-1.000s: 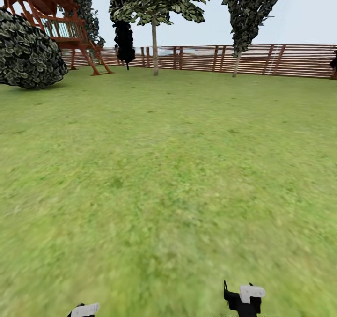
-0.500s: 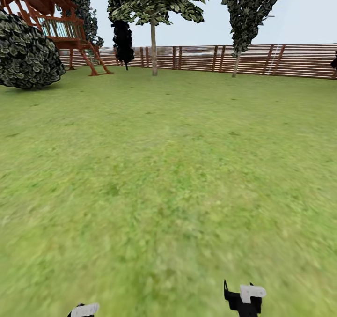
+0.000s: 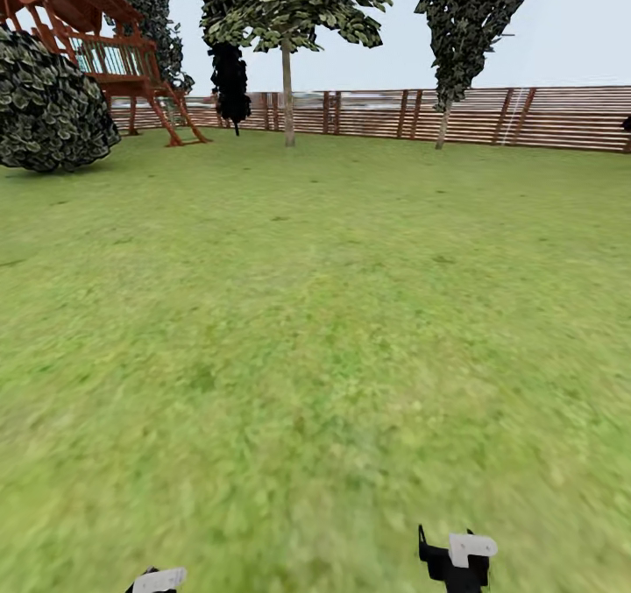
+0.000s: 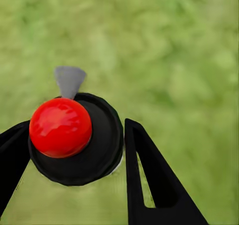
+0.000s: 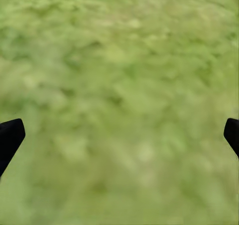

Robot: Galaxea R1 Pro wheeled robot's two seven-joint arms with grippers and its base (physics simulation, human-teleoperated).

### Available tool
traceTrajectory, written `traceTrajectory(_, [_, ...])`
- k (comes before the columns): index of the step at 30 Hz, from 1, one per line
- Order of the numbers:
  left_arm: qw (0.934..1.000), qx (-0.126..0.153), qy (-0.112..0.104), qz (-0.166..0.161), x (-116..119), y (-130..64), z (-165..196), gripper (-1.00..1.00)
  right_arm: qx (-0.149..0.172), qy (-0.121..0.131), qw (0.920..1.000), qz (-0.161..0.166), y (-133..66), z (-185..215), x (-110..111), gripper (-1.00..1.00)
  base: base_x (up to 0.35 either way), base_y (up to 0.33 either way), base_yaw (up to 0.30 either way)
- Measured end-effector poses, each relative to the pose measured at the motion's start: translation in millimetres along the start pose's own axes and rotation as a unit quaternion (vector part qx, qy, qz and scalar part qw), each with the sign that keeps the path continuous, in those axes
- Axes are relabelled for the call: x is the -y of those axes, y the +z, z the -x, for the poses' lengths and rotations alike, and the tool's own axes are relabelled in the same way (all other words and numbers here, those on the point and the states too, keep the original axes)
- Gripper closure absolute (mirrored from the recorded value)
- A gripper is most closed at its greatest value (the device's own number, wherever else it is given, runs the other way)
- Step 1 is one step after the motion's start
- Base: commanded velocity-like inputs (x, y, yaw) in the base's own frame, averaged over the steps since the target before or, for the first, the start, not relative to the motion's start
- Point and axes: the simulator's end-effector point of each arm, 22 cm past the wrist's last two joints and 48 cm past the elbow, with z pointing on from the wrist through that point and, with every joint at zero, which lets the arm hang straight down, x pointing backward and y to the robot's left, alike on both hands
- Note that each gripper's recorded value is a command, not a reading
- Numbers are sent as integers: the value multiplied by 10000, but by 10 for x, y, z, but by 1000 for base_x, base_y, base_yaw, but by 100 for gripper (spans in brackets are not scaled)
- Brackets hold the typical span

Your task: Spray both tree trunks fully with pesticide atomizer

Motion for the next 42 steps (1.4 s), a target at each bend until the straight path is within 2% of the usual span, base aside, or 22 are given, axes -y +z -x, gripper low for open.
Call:
traceTrajectory(9, [10000, 22, -7, -6, 10, -1, 22, 100, 21, 2, 10000, 11, -2, 21, -6, -100, 339, 0, 0])
traceTrajectory(16, [10000, 23, -8, -6, 10, -1, 22, 100, -151, 20, 9998, 90, -65, -120, -77, -100, 339, 0, 0])
traceTrajectory(42, [10000, 28, -8, -6, 10, -1, 24, 100, -147, 27, 9998, 95, -68, -119, -90, -100, 339, 0, 0])
